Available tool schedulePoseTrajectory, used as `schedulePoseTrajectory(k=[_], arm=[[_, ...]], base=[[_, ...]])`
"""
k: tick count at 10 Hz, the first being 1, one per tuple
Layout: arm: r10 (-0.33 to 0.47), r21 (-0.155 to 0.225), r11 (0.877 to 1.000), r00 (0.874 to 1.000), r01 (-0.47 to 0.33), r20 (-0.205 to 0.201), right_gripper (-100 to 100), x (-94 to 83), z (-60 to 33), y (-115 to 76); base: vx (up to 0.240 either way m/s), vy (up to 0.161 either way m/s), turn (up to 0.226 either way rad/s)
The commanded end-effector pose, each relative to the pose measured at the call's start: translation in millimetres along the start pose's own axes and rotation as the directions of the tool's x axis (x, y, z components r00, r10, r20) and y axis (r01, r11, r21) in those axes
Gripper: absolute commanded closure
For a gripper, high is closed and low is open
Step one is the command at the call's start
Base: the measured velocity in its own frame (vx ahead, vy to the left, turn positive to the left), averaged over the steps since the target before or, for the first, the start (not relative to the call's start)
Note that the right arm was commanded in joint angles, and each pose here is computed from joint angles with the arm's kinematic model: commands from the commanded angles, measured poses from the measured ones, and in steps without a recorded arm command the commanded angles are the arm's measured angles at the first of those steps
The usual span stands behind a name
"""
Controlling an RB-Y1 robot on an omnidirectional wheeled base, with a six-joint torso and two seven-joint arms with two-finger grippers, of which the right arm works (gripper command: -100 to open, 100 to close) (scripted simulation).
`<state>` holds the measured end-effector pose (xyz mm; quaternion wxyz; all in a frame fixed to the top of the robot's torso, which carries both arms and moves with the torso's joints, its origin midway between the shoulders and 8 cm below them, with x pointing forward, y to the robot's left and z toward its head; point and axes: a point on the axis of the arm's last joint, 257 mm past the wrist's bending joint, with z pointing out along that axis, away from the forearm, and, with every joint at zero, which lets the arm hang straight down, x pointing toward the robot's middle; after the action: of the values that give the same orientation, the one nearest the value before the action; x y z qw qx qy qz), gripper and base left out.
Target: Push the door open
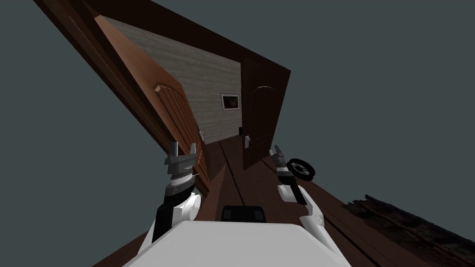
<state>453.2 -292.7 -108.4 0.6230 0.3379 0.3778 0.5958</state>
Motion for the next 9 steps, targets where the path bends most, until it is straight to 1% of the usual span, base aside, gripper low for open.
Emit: schedulePoseTrajectory(k=[1,5,6,7,8,9], arm=[[0.006,0.026,1.000,1.000,-0.006,-0.001,-100,-2.1,1.1,-13.3],[0.026,0.091,0.996,1.000,-0.025,-0.004,-100,-10.6,5.6,-49.8],[0.025,0.100,0.995,1.000,-0.025,-0.002,-100,-11.5,3.6,-54.1],[0.029,0.117,0.993,1.000,-0.028,-0.001,-100,-14.3,4.4,-63.1],[0.033,0.127,0.991,0.999,-0.032,-0.001,-100,-16.7,6.6,-69.0],[0.032,0.137,0.990,0.999,-0.032,0.001,-100,-17.7,4.3,-73.5]], base=[[0.013,-0.048,0.129],[0.014,-0.073,0.209],[0.010,-0.059,0.071],[0.003,-0.055,0.127],[0.001,-0.067,0.254],[0.009,-0.051,0.072]])
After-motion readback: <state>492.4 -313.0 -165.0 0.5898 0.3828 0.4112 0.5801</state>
